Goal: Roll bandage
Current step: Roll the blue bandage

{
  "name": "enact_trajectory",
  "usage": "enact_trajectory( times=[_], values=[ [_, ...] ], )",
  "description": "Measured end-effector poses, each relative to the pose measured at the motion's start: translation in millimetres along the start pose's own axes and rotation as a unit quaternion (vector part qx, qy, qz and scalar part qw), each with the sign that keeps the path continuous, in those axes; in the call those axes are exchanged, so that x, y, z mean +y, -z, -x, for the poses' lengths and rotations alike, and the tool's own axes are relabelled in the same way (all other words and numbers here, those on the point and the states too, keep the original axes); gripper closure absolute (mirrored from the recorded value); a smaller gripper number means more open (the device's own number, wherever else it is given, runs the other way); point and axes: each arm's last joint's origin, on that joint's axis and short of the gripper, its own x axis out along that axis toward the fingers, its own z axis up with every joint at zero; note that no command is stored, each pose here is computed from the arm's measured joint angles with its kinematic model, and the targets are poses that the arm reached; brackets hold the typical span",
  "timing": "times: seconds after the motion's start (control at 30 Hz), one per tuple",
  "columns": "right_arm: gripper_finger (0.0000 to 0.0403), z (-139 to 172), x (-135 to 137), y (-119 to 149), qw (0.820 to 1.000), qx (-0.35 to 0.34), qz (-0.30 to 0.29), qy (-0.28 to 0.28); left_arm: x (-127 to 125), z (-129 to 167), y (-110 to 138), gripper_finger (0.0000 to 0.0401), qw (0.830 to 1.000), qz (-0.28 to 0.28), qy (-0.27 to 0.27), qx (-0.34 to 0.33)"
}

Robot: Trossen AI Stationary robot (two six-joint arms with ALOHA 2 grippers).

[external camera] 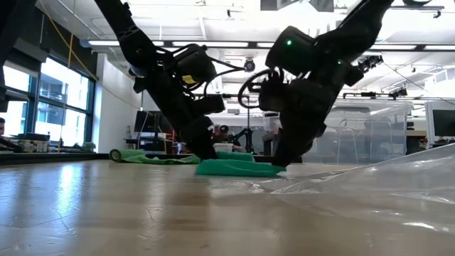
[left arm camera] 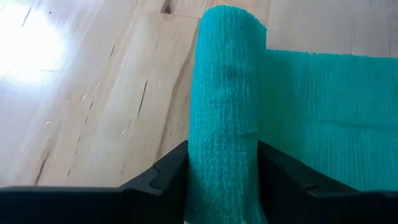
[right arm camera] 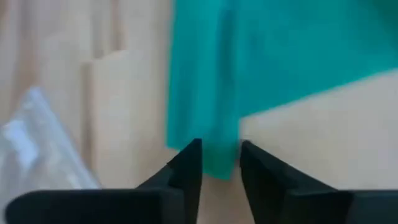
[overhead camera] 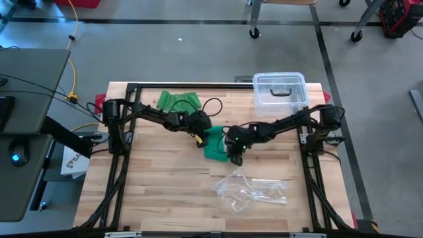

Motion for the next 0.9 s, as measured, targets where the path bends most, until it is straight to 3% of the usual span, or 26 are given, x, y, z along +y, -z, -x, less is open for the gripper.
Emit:
enact_trajectory(
  times=[0.23,0.4,0.5,0.67,0.8,0.9],
  values=[
    [0.0391,-6,21,8,0.997,0.008,0.078,0.016,1,0,0,0.0252,1.0,0.003,-0.024,0.002],
    [0.0397,-6,45,5,0.988,0.0,0.139,0.07,1,0,1,0.0252,1.0,0.003,-0.028,0.004],
    [0.0401,-4,65,0,0.971,-0.001,0.202,0.13,2,0,1,0.0252,0.999,0.004,-0.036,0.006],
    [0.0402,6,106,-9,0.924,-0.006,0.319,0.209,3,0,2,0.0252,0.999,0.003,-0.051,0.01],
    [0.0402,13,140,-11,0.899,-0.016,0.4,0.18,3,0,2,0.0252,0.998,0.002,-0.058,0.011],
    [0.0402,13,157,-4,0.893,-0.021,0.429,0.135,3,0,2,0.0252,0.998,0.002,-0.064,0.011]
  ],
)
